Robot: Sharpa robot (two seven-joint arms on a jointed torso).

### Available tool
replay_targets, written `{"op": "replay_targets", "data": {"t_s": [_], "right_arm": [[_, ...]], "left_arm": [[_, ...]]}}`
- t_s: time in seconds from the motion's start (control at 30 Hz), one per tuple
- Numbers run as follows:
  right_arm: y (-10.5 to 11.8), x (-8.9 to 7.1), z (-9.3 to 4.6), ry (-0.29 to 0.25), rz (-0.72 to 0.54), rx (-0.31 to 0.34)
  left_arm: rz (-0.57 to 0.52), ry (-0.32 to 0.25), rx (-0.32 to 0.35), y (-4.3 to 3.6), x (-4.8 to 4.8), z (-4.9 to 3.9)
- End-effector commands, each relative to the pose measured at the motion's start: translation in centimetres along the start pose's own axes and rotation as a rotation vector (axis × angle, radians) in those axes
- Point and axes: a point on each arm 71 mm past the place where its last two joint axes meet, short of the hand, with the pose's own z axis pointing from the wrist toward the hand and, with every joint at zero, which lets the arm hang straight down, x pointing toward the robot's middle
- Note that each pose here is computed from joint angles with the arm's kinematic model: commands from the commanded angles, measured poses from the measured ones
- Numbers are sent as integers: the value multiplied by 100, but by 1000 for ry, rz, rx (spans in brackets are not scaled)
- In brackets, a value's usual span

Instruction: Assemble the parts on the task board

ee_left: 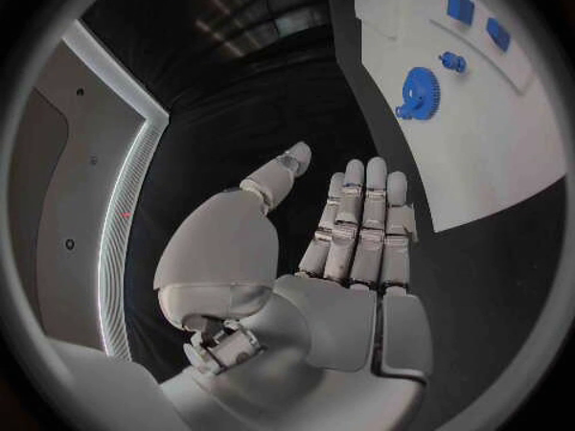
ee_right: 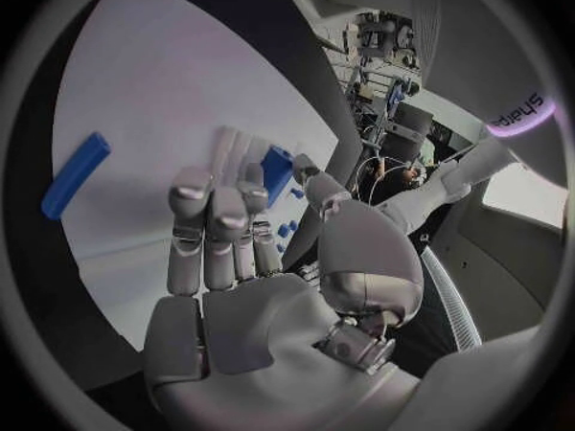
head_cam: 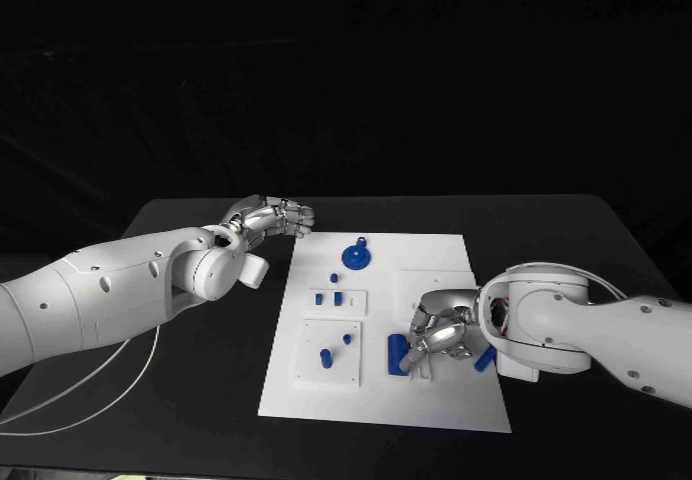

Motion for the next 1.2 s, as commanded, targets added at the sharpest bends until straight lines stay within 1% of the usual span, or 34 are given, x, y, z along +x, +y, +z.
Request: {"op": "replay_targets", "data": {"t_s": [0.03,0.27,0.57,0.67,0.77,0.9,0.97,1.0,1.1,1.13,1.2], "right_arm": [[-26,23,15,28,-35,23],[-50,38,13,44,-44,31],[-43,35,11,33,-39,28],[-49,22,5,13,-29,24],[-63,-3,-10,-22,-9,19],[-115,-29,-104,-73,53,11],[-132,-103,-150,-104,88,6],[-161,-183,-187,-132,108,11],[-317,-351,-270,-175,144,45],[-383,-398,-296,-183,160,62],[-498,-450,-352,-168,188,103]], "left_arm": [[-2,18,7,-9,18,0],[-2,16,5,-7,9,-3],[-1,17,4,-6,9,-4],[0,17,4,-6,8,-3],[-1,18,5,-7,14,-1],[0,15,4,-5,9,0],[0,15,4,-6,12,2],[0,16,5,-7,18,5],[0,19,5,-8,34,10],[-1,20,5,-8,36,11],[-1,21,5,-9,43,15]]}}
